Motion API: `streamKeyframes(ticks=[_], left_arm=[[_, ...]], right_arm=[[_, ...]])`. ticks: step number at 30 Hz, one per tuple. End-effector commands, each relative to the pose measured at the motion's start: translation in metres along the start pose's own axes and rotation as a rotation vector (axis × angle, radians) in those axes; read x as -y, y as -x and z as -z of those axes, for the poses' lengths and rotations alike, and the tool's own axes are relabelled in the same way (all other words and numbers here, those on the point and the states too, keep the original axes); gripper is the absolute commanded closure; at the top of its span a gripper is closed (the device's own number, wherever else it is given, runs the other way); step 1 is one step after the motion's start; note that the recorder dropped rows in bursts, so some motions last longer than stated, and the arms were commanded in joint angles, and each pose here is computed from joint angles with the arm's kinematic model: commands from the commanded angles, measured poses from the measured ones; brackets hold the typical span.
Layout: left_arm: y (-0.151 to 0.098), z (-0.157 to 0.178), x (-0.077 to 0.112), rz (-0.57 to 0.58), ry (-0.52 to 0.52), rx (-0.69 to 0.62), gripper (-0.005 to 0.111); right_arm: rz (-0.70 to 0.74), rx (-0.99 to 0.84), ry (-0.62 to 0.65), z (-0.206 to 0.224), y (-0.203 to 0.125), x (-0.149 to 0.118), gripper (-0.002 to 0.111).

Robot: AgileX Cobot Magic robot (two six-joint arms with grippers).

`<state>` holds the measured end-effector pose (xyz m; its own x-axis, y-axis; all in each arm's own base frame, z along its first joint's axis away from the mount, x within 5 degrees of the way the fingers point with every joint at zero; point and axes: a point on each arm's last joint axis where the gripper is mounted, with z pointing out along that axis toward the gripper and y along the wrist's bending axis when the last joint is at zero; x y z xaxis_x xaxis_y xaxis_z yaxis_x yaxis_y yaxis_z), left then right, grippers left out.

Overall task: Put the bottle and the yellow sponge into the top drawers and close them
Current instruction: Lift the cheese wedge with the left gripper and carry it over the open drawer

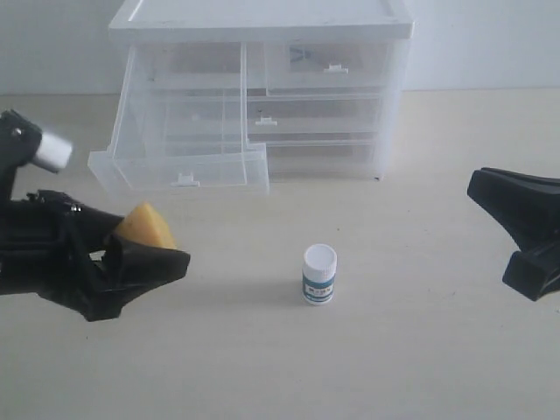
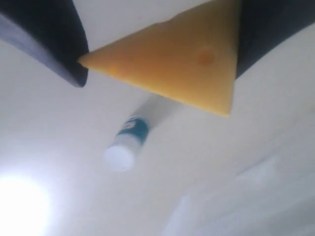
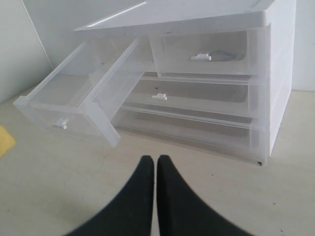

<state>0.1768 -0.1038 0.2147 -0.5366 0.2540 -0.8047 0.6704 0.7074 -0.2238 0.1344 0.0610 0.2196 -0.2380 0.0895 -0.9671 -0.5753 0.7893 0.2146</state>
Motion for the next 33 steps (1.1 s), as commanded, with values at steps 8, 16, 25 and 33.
streamKeyframes(ticks=[8,16,25,33], left_arm=[[0.079,0.025,-0.020,-0.010,0.300,0.254,0.103],[0.100,-0.029,-0.054,0.021,0.340,0.158,0.095],[0.106,-0.052,-0.065,-0.003,0.325,0.124,0.039],[0.112,-0.042,-0.062,-0.015,0.339,0.156,0.037]], right_arm=[[-0.001,0.014,0.004,0.000,0.003,0.000,0.106],[-0.001,0.016,0.006,0.000,0.003,0.000,0.106],[-0.001,0.016,0.006,0.000,0.003,0.000,0.106],[-0.001,0.016,0.006,0.000,0.003,0.000,0.106]])
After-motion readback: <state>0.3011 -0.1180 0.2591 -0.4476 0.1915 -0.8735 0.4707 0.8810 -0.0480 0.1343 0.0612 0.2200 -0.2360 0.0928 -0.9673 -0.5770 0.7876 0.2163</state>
